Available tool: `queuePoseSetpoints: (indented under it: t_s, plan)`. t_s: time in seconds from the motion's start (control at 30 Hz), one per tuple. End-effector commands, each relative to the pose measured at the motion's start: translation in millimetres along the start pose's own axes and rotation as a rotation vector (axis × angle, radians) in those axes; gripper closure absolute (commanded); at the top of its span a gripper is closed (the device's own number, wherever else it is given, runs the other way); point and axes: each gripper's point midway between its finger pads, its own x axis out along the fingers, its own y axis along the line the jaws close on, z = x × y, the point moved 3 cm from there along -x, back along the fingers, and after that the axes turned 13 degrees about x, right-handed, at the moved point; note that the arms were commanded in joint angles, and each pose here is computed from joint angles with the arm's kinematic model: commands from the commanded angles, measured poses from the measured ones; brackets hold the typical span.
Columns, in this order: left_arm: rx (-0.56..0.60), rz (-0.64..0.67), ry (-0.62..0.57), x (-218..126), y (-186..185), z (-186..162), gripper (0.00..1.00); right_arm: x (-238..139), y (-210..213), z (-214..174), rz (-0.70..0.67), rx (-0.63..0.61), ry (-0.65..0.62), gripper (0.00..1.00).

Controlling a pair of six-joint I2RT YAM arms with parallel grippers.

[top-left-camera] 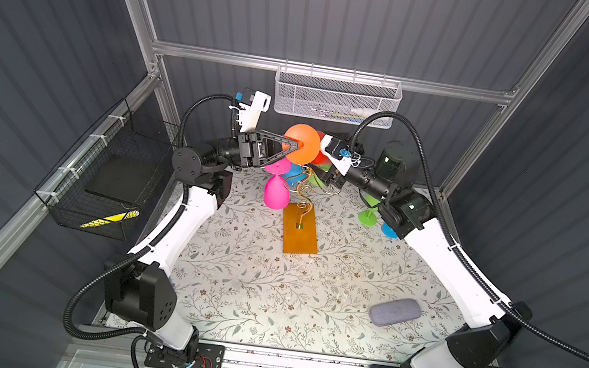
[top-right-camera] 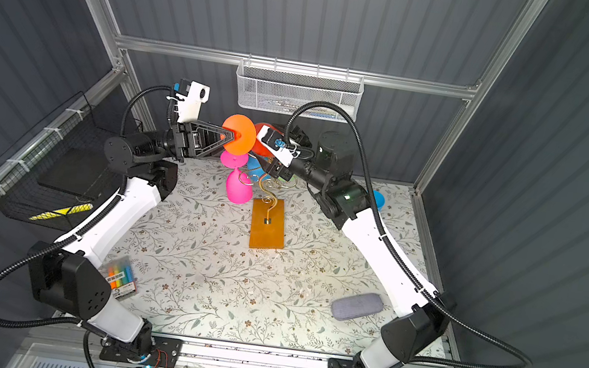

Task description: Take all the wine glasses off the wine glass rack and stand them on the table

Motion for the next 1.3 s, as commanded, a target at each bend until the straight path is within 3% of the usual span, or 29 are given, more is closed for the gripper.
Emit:
queuePoseSetpoints:
  t_s: [0.0,0.27,0.37,0.5,0.6,0.83,1.03,1.27]
  plan:
    - [0.089,0.0,0.007,2,-9,7,0.44,-16,-3,6,-0.06,0.03,0.034,0.32]
    - [0.114,0.094,-0.02,-3,15,10,0.38,-47,-8,2,-0.148,0.149,0.139,0.36]
    - [0.141,0.245,-0.005,-9,36,4,0.36,-60,-7,0,-0.178,0.193,0.202,0.37]
    - [0.401,0.606,0.056,-30,62,-5,0.29,-76,-8,-3,-0.228,0.261,0.317,0.4]
    - [0.535,0.688,0.066,-39,67,-5,0.28,-87,-7,-1,-0.25,0.322,0.359,0.41]
    - [0.85,0.766,0.108,-48,67,-16,0.29,-102,-8,-7,-0.302,0.381,0.444,0.42]
    - [1.133,0.742,0.179,-29,56,-22,0.33,-99,-6,-14,-0.318,0.383,0.507,0.43]
    - [1.243,0.681,0.159,-14,53,-23,0.38,-91,-4,-22,-0.332,0.387,0.585,0.44]
